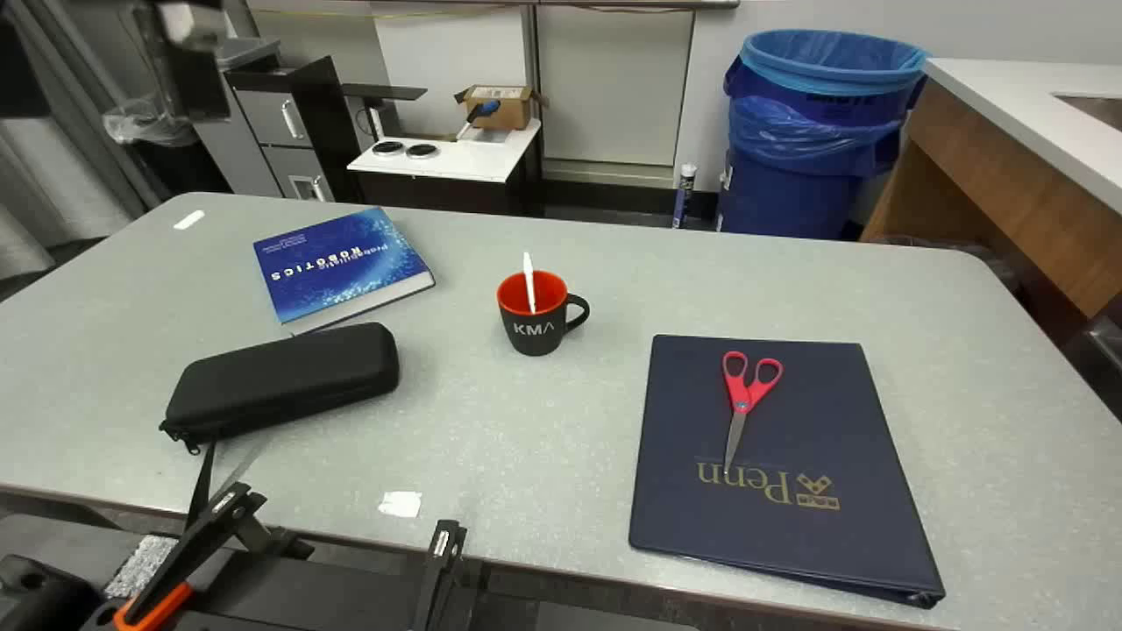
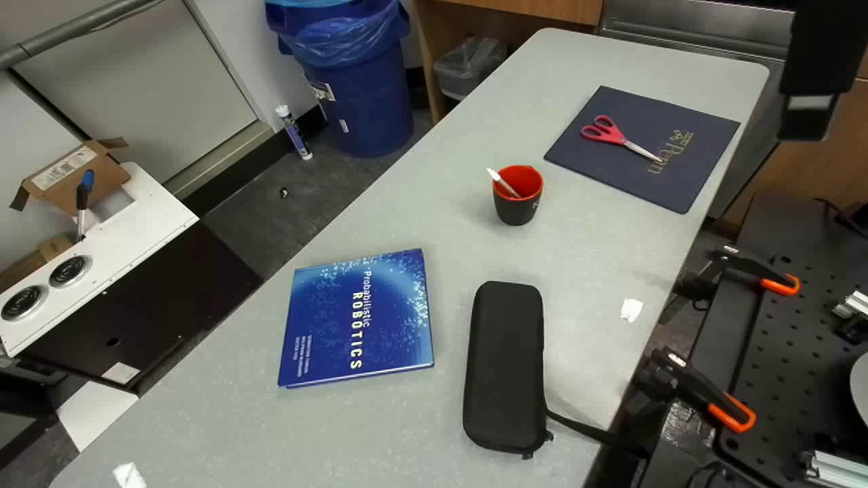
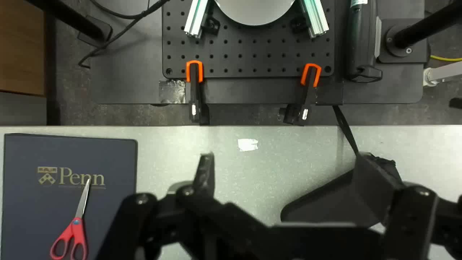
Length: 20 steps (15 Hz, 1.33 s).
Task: Remove the marker from the mug cup and place it on the table
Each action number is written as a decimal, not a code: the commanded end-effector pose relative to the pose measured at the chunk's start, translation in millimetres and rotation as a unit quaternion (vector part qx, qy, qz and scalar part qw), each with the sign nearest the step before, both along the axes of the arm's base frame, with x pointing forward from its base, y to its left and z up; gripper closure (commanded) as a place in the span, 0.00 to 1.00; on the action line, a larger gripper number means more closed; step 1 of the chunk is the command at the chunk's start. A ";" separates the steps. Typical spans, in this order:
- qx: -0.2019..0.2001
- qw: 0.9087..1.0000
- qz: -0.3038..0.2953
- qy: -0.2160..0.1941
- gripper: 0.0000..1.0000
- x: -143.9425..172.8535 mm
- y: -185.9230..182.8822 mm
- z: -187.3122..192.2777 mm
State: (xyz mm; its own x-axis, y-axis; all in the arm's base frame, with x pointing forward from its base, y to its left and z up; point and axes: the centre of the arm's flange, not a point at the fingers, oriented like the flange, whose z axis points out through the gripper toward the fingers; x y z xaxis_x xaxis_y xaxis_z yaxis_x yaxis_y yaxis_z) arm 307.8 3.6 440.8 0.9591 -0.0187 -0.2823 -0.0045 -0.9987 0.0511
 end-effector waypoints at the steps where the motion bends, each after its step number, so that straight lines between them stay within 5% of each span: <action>1: 0.000 1.000 0.000 0.000 0.00 0.1 0.0 -0.3; 18: 0.000 1.000 0.000 0.000 0.00 0.1 0.0 -0.3; 20: -0.043 0.999 -0.023 -0.023 0.00 18.6 -9.9 -12.0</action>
